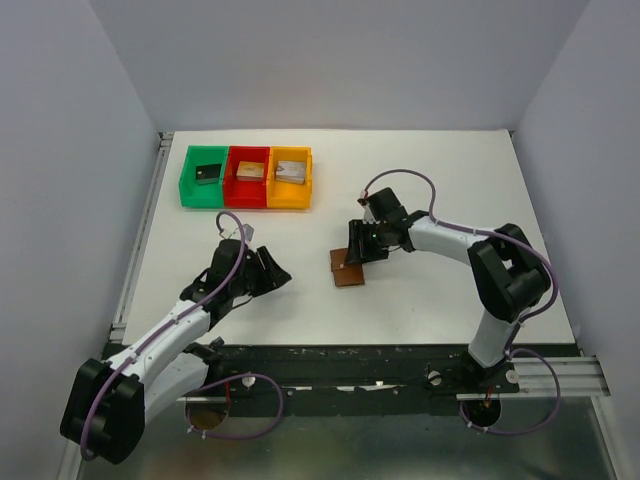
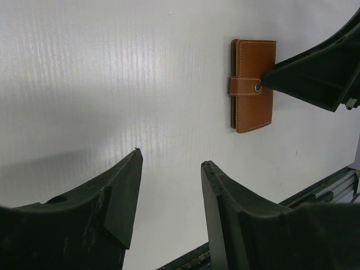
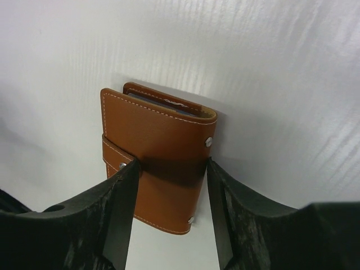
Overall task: Take the credit cards out of the card holder
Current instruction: Open the card holder at the center of the board.
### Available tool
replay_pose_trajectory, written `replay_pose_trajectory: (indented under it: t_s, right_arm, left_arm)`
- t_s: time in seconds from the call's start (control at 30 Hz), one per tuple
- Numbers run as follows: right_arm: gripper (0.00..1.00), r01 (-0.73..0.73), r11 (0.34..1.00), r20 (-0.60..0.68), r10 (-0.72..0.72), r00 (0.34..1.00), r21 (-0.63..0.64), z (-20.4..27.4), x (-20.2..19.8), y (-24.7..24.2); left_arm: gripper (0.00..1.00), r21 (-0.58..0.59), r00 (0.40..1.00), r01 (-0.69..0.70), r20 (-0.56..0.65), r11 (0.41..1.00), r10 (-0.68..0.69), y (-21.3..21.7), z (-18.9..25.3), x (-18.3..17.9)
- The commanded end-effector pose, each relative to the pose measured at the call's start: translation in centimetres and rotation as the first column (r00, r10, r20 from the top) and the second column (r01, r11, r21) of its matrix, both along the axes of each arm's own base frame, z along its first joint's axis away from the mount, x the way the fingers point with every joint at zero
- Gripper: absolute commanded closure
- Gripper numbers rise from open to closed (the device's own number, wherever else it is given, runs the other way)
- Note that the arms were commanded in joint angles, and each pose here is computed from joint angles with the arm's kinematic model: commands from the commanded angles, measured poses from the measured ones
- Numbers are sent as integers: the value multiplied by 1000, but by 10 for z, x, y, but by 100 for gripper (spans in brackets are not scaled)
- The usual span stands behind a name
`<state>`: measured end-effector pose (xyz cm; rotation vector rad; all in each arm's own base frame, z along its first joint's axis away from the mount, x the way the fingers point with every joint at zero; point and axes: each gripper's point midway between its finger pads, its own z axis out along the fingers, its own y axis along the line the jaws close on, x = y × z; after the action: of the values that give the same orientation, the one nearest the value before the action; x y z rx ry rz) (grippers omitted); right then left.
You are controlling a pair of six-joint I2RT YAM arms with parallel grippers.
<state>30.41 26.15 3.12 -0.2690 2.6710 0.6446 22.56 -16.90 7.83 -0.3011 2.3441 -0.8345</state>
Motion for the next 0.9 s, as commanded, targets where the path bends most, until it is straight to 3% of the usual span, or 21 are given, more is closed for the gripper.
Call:
replay_pose_trajectory:
  t_s: [0.0,0.2,0.33,0.47,0.63,0.7,0.87]
  right_arm:
    - [43,-140,985,-30,144,989,96,3,-14,20]
    - [44,-266,961,-18,268,963,80,6,-38,29]
    - [40,-141,990,55,140,989,14,26,-30,9]
    - [38,-105,991,199,88,976,78,85,-38,-3]
    - [40,-118,967,175,79,981,224,92,-76,2]
    - [44,-96,963,162,56,985,252,83,-89,1]
    - [58,-90,968,145,56,988,235,59,-114,4]
  left_arm:
    - [44,-11,999,29,18,1000,-29,-4,5,-3]
    - [44,-13,999,32,31,999,-32,-6,10,4]
    - [44,0,998,45,34,999,-45,-11,17,13]
    - [44,19,996,66,56,998,-67,-17,29,29]
    - [44,21,990,122,74,992,-123,-36,43,57]
    - [48,12,986,151,63,988,-152,-46,43,68]
    - [69,-1,973,232,14,973,-232,-71,34,94]
